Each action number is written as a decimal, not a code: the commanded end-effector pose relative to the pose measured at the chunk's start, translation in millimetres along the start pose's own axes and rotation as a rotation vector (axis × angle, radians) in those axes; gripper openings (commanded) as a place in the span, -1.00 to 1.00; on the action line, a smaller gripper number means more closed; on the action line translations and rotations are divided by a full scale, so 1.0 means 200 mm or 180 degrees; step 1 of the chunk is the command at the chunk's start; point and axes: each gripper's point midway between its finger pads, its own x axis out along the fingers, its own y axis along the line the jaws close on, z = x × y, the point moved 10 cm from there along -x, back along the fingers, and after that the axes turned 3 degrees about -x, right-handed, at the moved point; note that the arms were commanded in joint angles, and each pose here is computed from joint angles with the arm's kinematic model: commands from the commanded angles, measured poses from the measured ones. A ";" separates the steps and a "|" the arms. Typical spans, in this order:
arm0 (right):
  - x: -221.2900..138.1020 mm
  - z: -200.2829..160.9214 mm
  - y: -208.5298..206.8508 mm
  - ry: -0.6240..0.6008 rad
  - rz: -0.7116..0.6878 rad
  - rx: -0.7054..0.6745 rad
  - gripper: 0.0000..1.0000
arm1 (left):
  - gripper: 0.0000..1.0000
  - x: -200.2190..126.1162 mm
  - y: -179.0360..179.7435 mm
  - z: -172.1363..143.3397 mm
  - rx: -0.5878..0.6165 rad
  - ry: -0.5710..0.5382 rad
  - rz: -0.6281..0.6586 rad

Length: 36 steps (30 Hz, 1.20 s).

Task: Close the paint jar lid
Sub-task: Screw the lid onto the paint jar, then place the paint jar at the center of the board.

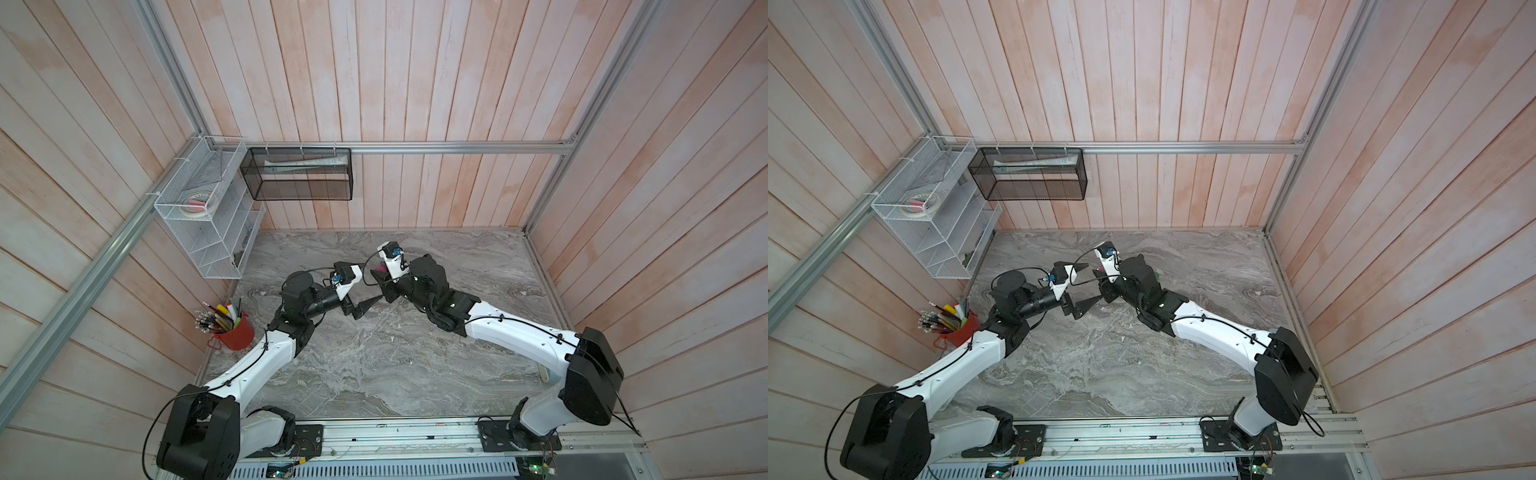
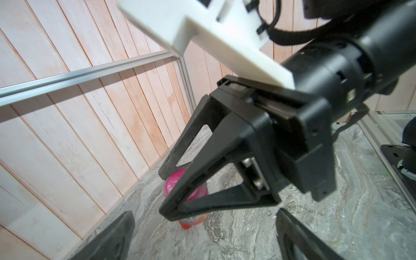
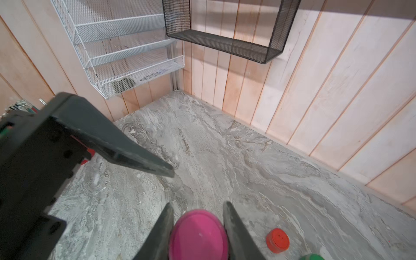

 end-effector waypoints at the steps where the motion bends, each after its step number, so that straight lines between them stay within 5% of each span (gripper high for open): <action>1: -0.03 -0.04 -0.12 0.0000 -0.0292 0.0106 -0.81 | 1.00 0.02 -0.03 -0.03 -0.0026 0.0193 0.0009; 14: -0.28 -0.57 -0.62 -0.0091 -0.1677 0.0585 -0.79 | 1.00 -0.08 -0.08 0.05 -0.0104 0.0224 0.0290; 36: 0.04 -0.93 -0.76 0.0084 -0.1794 0.0899 -0.76 | 1.00 -0.10 -0.09 0.01 -0.0018 0.0311 0.0403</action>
